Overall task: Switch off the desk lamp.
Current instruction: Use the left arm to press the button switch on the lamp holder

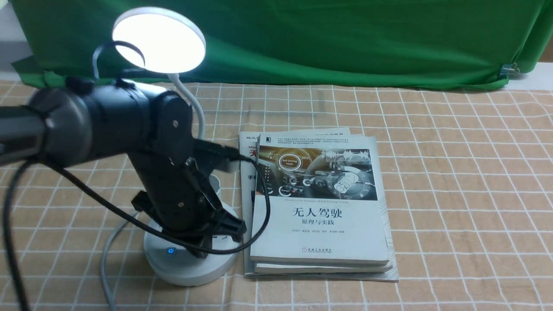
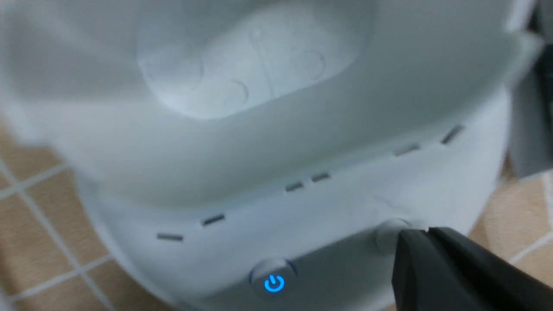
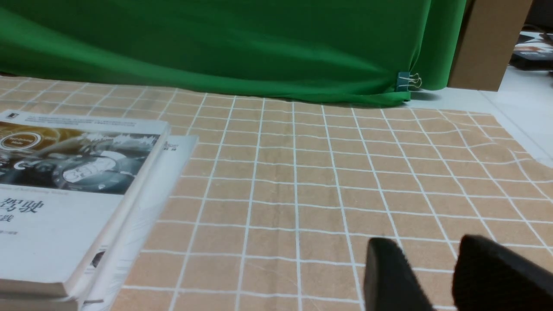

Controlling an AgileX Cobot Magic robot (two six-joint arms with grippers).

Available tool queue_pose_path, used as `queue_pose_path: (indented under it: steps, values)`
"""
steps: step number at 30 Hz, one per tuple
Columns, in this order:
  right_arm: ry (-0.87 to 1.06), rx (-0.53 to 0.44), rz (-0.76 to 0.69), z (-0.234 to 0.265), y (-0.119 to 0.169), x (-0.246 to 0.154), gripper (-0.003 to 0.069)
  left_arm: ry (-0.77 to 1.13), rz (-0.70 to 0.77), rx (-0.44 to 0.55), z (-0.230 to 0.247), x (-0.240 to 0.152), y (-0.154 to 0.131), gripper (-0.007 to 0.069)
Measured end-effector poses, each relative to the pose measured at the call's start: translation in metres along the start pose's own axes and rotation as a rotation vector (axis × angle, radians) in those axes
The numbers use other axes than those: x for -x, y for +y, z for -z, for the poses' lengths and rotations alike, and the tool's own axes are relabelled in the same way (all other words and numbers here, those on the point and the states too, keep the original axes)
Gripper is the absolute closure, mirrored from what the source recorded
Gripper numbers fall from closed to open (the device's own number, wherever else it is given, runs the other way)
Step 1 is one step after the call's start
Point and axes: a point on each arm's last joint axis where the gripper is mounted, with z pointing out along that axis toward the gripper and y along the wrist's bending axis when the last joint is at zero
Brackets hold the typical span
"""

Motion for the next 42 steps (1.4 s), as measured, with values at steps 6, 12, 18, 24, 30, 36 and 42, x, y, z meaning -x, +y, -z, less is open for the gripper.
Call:
queue_pose_path:
  steps: [6, 12, 18, 24, 30, 36, 42]
  values:
    - [0.0, 0.0, 0.0, 0.0, 0.0, 0.0, 0.0417, -0.058, -0.005, 0.001, 0.023, -0.004, -0.003, 0.063]
    - [0.0, 0.0, 0.0, 0.0, 0.0, 0.0, 0.0417, -0.014, 0.001, 0.001, 0.002, -0.004, 0.0, 0.063]
    - [0.0, 0.0, 0.0, 0.0, 0.0, 0.0, 0.0417, 0.035, 0.002, 0.002, -0.019, -0.001, 0.002, 0.063]
    - [0.0, 0.0, 0.0, 0.0, 0.0, 0.0, 0.0417, 0.024, -0.001, 0.005, -0.015, -0.001, 0.002, 0.063]
    - [0.0, 0.0, 0.0, 0.0, 0.0, 0.0, 0.0417, -0.039, -0.004, -0.002, 0.011, -0.004, -0.002, 0.063]
    - [0.0, 0.0, 0.0, 0.0, 0.0, 0.0, 0.0417, -0.103, -0.01, -0.004, 0.034, -0.009, -0.005, 0.063]
    - [0.0, 0.0, 0.0, 0.0, 0.0, 0.0, 0.0417, -0.071, -0.008, -0.005, 0.023, -0.006, -0.004, 0.063]
